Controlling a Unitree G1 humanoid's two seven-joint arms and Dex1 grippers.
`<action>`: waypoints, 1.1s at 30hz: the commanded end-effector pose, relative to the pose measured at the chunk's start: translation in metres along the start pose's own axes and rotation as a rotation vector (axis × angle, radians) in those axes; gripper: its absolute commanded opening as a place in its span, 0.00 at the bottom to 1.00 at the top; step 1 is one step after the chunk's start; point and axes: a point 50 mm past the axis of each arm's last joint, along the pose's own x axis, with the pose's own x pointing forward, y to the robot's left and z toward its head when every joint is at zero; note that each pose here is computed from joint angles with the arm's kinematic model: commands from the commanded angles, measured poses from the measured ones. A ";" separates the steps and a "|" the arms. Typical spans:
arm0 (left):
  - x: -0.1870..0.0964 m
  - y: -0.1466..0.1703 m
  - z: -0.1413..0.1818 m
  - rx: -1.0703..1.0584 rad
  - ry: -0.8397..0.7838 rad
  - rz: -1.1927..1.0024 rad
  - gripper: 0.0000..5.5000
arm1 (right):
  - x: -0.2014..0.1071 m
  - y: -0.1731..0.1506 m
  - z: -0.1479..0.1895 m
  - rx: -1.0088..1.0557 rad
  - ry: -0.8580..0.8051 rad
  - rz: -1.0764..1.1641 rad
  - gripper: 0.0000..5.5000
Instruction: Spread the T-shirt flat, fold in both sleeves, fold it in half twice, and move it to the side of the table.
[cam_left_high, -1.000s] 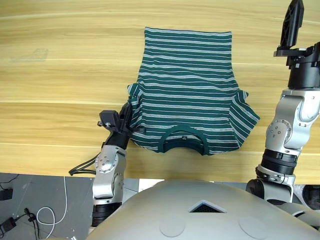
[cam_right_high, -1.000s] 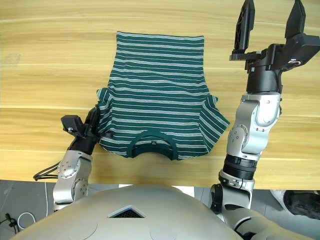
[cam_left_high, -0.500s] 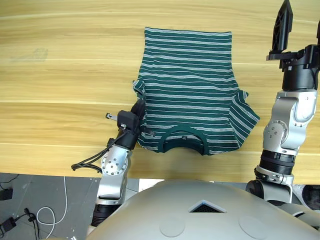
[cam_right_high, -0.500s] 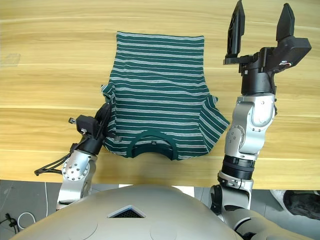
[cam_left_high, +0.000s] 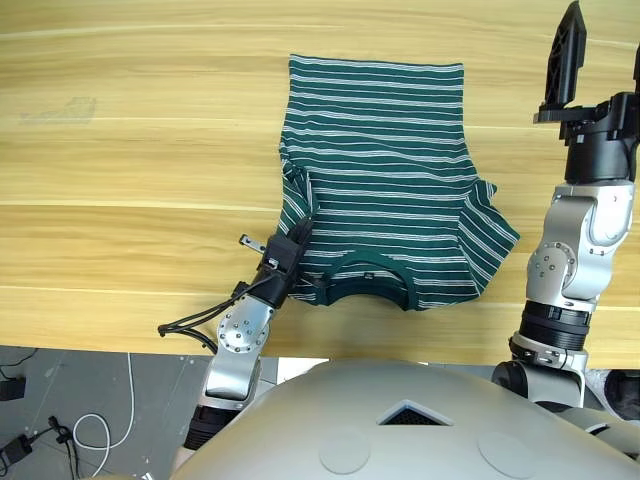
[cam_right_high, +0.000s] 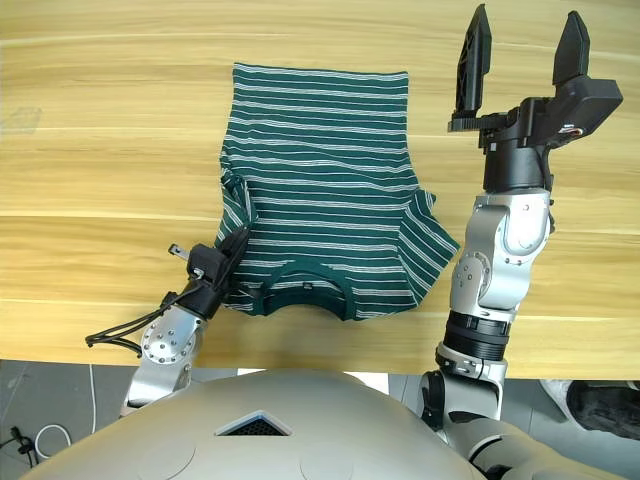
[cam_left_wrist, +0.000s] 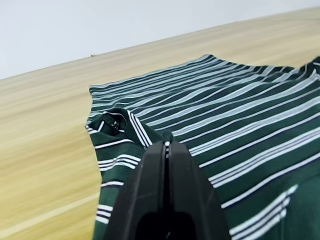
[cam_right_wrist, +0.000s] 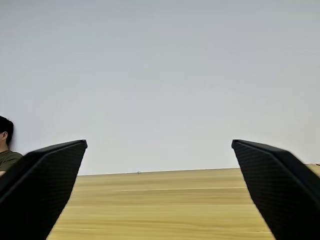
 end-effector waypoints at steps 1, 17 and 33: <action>-0.001 -0.007 -0.008 0.132 0.050 -0.077 0.01 | -0.001 -0.002 0.002 -0.005 -0.002 -0.004 0.98; -0.003 -0.017 -0.002 0.280 0.026 -0.232 0.25 | 0.000 -0.001 -0.001 -0.007 0.003 -0.003 0.98; -0.051 0.037 0.124 -0.370 -0.499 -0.284 0.71 | -0.083 -0.044 -0.007 0.407 0.529 0.195 0.98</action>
